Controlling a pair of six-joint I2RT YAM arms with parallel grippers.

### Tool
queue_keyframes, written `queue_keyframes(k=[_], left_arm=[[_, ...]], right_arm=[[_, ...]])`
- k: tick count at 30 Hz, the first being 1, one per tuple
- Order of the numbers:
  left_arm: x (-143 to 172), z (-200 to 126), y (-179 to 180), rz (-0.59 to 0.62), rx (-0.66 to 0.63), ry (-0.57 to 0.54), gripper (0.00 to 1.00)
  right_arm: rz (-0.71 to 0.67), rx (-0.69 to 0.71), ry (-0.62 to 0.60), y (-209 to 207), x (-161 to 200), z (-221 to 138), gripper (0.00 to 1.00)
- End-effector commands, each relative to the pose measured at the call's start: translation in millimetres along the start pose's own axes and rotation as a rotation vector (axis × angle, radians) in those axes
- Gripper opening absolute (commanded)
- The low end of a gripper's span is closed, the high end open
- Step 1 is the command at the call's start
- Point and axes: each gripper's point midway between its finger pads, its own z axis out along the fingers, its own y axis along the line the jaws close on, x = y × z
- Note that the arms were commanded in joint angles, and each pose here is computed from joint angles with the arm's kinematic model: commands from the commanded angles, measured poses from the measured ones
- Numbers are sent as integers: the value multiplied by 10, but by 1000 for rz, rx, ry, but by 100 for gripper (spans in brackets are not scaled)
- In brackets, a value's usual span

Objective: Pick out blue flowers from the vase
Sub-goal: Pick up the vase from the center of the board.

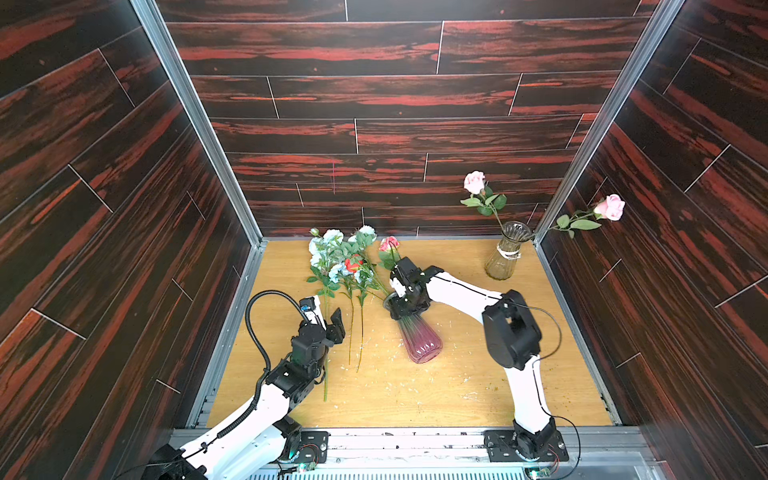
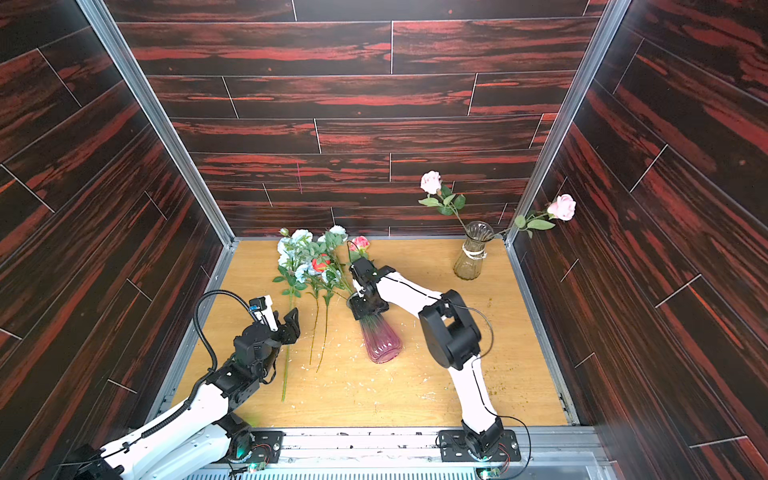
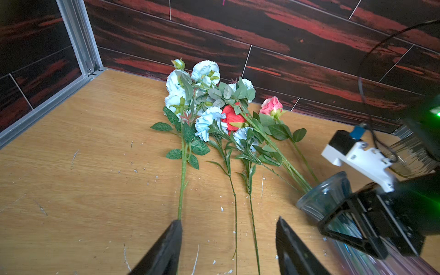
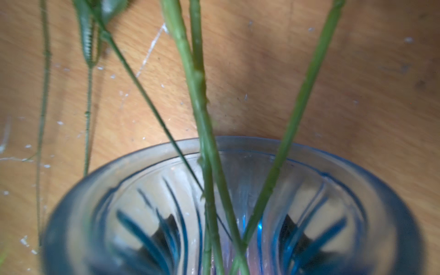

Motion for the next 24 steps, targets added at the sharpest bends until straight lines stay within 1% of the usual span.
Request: queue_keyframes(k=[1, 5, 8, 13, 19, 22, 24], left_arm=[[-44, 2, -3, -11, 3, -15, 64], [-47, 31, -42, -9, 9, 5, 64], [-64, 112, -155, -54, 48, 30, 66], [-68, 566, -419, -163, 136, 155, 67], [-296, 1033, -461, -333, 192, 151, 68], [-289, 1312, -539, -394, 231, 221, 68], [-214, 1471, -573, -436, 252, 273, 69]], right_arm=[[-2, -23, -268, 44, -449, -175, 13], [6, -32, -358, 37, -474, -277, 9], [7, -35, -355, 31, -474, -209, 8], [-12, -55, -292, 89, -502, 5, 9], [-47, -49, -245, 130, -661, 94, 10], [-49, -45, -254, 125, -743, 113, 9], [-45, -42, -268, 113, -781, 130, 9]])
